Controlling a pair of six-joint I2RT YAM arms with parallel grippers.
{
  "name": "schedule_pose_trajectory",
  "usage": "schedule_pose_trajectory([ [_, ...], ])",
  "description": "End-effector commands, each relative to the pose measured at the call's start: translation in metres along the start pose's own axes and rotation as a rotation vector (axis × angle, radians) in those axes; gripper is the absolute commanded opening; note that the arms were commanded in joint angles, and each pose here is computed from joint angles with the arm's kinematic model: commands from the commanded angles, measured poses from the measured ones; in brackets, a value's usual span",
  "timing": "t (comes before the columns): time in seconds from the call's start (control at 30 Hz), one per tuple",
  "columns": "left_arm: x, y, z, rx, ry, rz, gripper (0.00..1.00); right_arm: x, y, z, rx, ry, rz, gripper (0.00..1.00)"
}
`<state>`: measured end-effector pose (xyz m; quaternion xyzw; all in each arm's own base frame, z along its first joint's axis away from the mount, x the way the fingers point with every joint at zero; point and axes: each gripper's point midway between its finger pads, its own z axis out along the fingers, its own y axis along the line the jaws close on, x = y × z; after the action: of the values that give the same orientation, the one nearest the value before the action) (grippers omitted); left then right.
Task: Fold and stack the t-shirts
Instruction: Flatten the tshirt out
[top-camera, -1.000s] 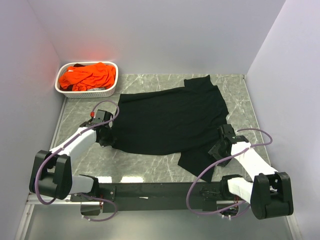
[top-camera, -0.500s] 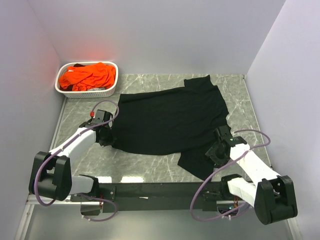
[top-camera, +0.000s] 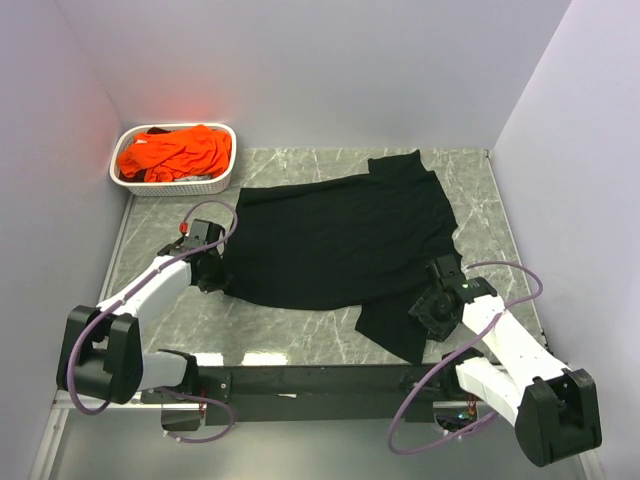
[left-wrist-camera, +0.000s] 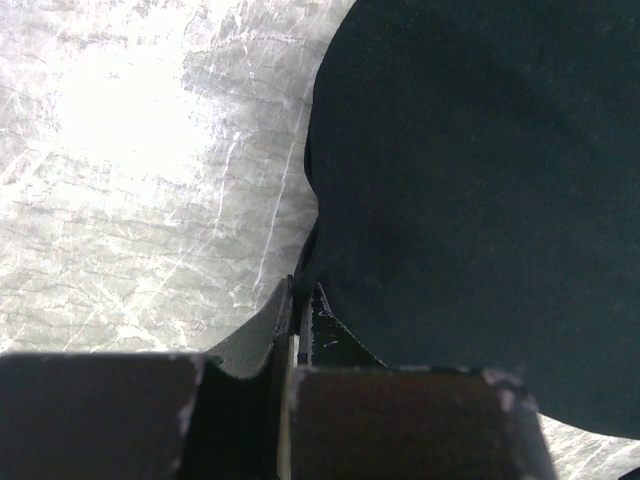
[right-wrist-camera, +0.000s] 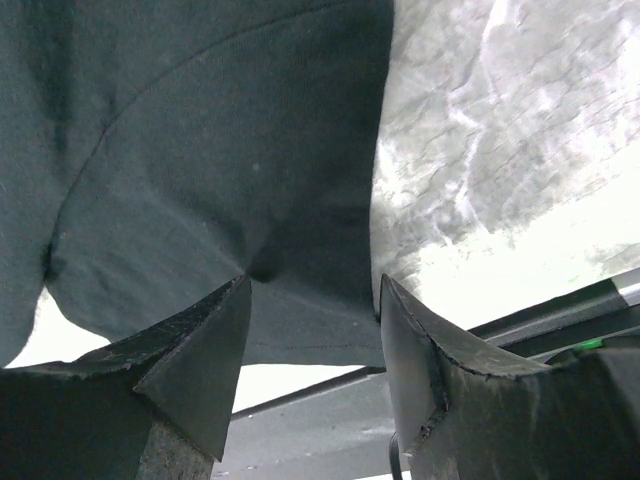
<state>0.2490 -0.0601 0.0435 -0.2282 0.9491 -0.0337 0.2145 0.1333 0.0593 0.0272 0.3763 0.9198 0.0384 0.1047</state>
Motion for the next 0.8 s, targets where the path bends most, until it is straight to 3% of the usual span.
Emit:
schedule_pose_trajectory([
  [0.0, -0.006, -0.005, -0.004, 0.034, -0.030, 0.002, 0.01, 0.006, 0.000, 0.001, -0.002, 0.013, 0.001, 0.61],
  [0.33, -0.006, -0.003, -0.005, 0.025, -0.033, -0.001, 0.01, 0.014, -0.011, 0.017, 0.026, 0.027, -0.016, 0.60],
  [0.77, -0.007, -0.001, -0.004, 0.010, -0.036, -0.007, 0.01, 0.006, -0.008, 0.015, 0.004, -0.026, 0.002, 0.43],
])
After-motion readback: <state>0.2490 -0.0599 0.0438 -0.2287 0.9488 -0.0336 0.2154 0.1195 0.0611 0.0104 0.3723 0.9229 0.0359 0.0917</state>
